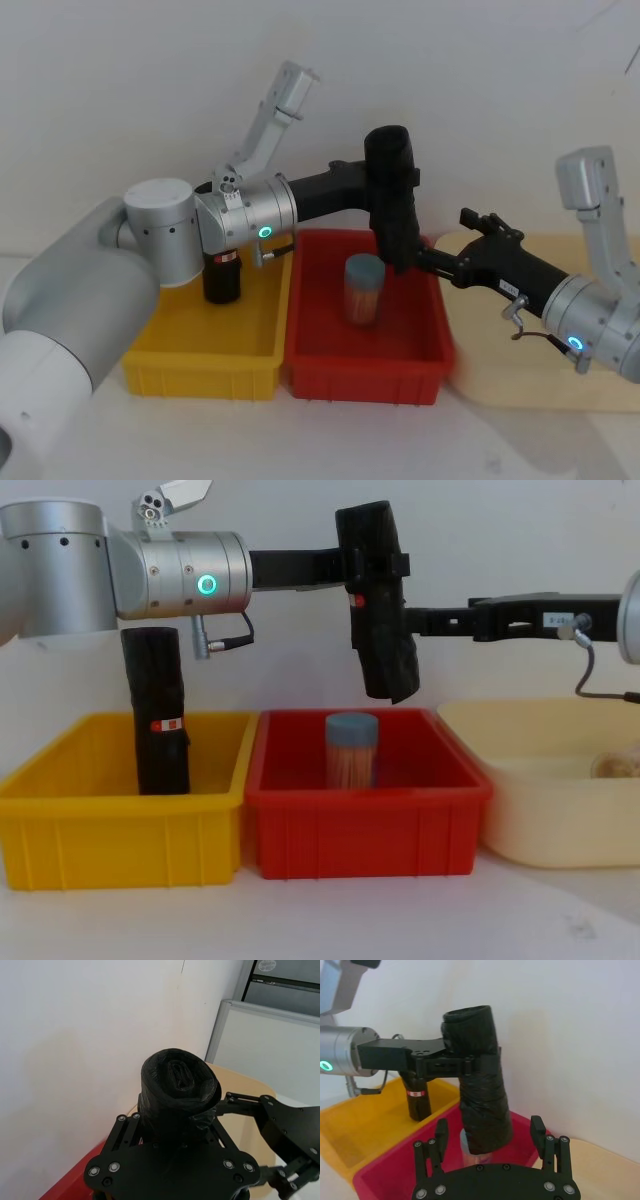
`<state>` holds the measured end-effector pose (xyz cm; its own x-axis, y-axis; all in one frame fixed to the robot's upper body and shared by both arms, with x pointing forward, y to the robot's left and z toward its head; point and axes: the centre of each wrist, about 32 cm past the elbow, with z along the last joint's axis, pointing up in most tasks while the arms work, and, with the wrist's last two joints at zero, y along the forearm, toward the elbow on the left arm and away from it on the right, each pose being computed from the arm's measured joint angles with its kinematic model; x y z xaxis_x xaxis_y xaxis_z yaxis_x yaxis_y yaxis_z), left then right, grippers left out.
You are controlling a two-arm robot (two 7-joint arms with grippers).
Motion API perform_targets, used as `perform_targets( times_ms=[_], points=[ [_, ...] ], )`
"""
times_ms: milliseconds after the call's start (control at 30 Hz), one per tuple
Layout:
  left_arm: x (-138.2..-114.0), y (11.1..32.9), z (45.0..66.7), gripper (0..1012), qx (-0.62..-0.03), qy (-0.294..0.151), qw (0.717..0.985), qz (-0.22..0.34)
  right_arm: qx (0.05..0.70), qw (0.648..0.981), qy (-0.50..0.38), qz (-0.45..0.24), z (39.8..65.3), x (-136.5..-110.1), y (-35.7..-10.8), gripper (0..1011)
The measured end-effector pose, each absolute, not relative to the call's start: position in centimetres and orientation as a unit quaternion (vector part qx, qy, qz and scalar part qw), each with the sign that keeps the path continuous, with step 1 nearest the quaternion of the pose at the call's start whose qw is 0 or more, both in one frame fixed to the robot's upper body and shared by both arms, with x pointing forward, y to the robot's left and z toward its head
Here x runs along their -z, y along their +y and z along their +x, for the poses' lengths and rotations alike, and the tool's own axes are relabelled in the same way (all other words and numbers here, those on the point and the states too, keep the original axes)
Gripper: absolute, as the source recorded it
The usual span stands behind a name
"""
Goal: Pick up the garbage bag with the one hand and transfer it to the other hand.
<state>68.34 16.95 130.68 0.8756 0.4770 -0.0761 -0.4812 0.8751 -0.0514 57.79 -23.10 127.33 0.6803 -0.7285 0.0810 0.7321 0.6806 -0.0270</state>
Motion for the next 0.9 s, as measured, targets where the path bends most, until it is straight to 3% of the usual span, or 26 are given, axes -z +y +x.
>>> perform_targets(
  times_ms=[900],
  points=[
    [-130.7,16.8,68.5,371,-0.244,0.033,0.969,-0.033,0.396,0.915,-0.041,-0.073,60.2,-126.7,-19.8,999]
  ],
)
